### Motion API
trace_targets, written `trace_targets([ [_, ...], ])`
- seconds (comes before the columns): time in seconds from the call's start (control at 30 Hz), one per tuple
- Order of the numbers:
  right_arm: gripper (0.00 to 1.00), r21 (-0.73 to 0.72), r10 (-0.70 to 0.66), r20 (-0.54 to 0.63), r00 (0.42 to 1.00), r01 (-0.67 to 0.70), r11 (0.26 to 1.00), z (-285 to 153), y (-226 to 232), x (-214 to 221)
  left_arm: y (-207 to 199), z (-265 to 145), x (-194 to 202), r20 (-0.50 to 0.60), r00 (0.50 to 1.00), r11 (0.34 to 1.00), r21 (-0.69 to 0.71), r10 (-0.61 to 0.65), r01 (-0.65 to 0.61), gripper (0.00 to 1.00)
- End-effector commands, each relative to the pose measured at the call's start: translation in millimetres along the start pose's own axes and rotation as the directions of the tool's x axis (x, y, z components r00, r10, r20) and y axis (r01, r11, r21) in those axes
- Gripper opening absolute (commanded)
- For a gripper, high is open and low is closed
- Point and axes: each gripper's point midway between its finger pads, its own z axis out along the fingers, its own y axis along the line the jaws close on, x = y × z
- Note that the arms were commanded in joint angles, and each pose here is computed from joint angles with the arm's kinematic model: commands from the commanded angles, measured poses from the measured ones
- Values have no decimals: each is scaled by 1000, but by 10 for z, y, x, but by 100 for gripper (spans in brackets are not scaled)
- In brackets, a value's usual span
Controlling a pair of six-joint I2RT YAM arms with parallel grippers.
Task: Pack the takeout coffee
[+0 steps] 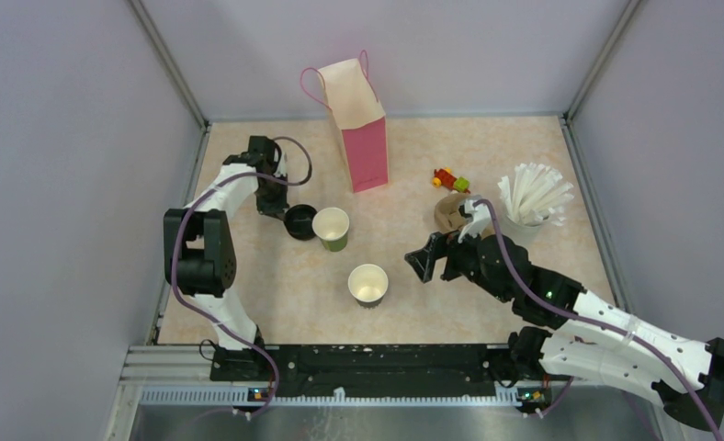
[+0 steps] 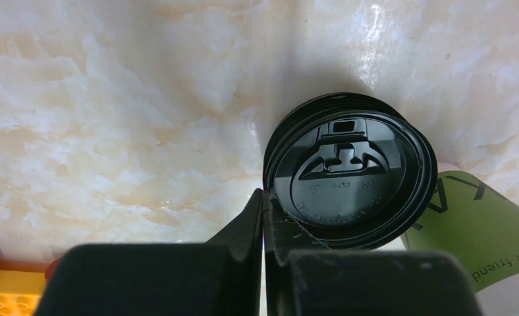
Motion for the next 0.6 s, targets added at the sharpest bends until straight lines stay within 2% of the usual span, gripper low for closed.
trace_targets([
  [0.0,91,2,8,16,1000,-8,1000,29,-1,-19,-57,-133,-135,61,998,1000,22,11,-12,0],
  [0.57,91,3,9,8,1000,-9,1000,78,1,18,-114,-479,-281,139,990,999,38,-6,0,0],
])
